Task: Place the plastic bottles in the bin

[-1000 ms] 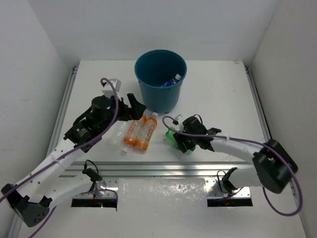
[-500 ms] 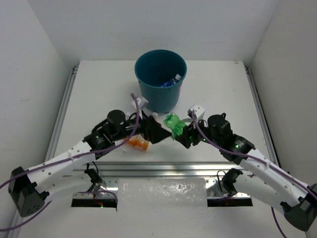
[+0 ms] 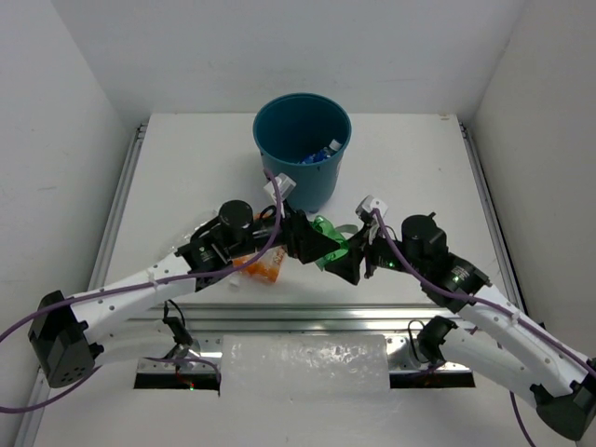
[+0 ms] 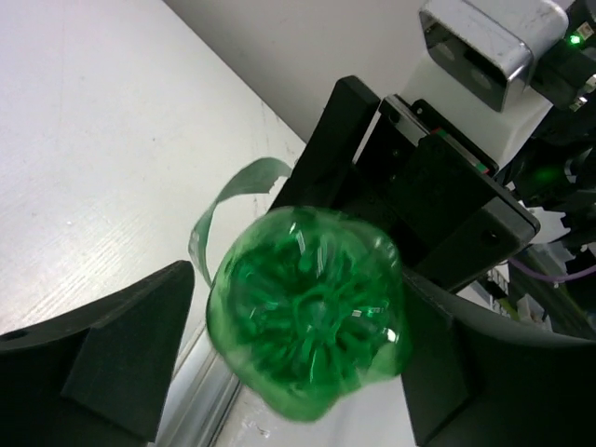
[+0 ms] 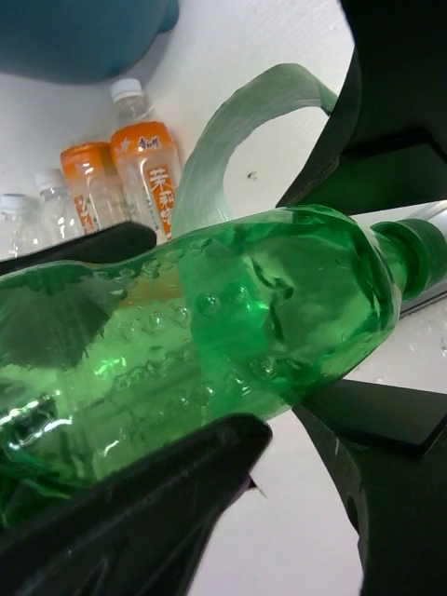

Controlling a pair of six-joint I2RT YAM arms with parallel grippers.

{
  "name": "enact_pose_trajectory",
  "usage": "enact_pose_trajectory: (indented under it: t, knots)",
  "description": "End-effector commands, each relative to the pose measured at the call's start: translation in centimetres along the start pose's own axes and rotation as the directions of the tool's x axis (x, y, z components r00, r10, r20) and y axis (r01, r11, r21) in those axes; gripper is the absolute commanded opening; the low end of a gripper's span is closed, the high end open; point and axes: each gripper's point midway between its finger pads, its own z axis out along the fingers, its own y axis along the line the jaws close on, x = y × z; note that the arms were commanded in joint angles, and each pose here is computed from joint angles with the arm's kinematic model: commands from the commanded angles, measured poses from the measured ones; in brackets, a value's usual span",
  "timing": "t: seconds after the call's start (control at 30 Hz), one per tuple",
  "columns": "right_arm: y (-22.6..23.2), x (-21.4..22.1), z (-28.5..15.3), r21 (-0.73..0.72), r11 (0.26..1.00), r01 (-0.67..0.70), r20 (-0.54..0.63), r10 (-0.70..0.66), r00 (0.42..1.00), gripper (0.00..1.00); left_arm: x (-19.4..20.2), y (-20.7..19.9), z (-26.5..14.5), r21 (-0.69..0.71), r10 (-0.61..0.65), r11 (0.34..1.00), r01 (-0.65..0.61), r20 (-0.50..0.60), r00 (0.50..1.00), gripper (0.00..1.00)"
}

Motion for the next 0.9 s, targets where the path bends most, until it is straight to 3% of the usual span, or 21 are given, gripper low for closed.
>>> enact_pose_trajectory:
  t: [0.0,0.03,0.1,0.13,0.17,0.2,0.27,0.3,0.33,0.47,0.57,0.73,0.77,0.87]
  knots:
    - [2.5,-3.5,-0.5,-0.11,0.992,0.055,0.112,-0.043,0.993,0.2,-4.1,-3.1,0.2,0.083,0.035,0.996,-0.044,0.113,0.993,0.76]
    - [2.6,-3.6,-0.5,-0.115,0.992,0.059,0.124,-0.045,0.991,0.21,-4.1,-3.1,0.3,0.079,0.036,0.996,-0.045,0.114,0.993,0.58]
    - [2.9,-3.9,-0.7,-0.122,0.99,0.067,0.137,-0.05,0.989,0.23,-4.6,-3.4,0.4,0.082,0.036,0.996,-0.046,0.121,0.992,0.35]
    - [2.8,-3.8,-0.8,-0.119,0.99,0.07,0.138,-0.053,0.989,0.26,-4.7,-3.5,0.4,0.085,0.037,0.995,-0.047,0.122,0.992,0.07]
    - [2.7,-3.8,-0.8,-0.114,0.991,0.07,0.137,-0.054,0.989,0.33,-4.9,-3.6,0.4,0.085,0.036,0.995,-0.046,0.124,0.992,0.0]
    - [2.7,-4.1,-1.0,-0.107,0.991,0.076,0.155,-0.059,0.986,0.4,-5.3,-3.8,0.4,0.085,0.037,0.995,-0.048,0.131,0.991,0.0]
    - [2.4,-4.2,-1.4,-0.081,0.994,0.072,0.184,-0.056,0.981,0.73,-6.0,-3.8,0.2,0.072,0.036,0.996,-0.048,0.158,0.987,0.0]
    - [2.0,-4.4,-1.6,-0.049,0.997,0.061,0.195,-0.05,0.979,0.95,-6.4,-3.8,0.0,0.062,0.034,0.997,-0.045,0.175,0.984,0.0]
    - [1.8,-4.5,-1.8,-0.034,0.998,0.054,0.198,-0.047,0.979,0.99,-6.9,-3.6,-0.2,0.038,0.033,0.998,-0.041,0.197,0.98,0.0]
    - [0.1,-4.2,-2.7,0.079,0.996,0.044,0.18,-0.057,0.982,0.99,-10.6,-4.1,-1.7,-0.051,0.063,0.997,-0.051,0.288,0.956,0.0]
    - [-0.9,-3.4,-3.7,0.147,0.988,0.039,0.14,-0.06,0.988,0.99,-14.0,-3.2,-2.5,-0.191,0.104,0.981,-0.038,0.347,0.932,0.0]
    - [-1.5,-4.0,-6.1,0.231,0.972,0.049,0.169,-0.09,0.981,0.99,-20.0,-0.5,-4.2,-0.464,0.222,0.886,-0.001,0.423,0.879,0.0]
    - [-1.9,-3.7,-6.5,0.258,0.965,0.044,0.158,-0.087,0.984,0.99,-22.8,-1.7,-5.1,-0.472,0.252,0.882,-0.006,0.461,0.851,0.0]
    - [-2.1,-3.9,-7.4,0.286,0.957,0.041,0.155,-0.089,0.984,0.99,-27.0,0.9,-5.1,-0.556,0.299,0.831,0.017,0.472,0.829,0.0]
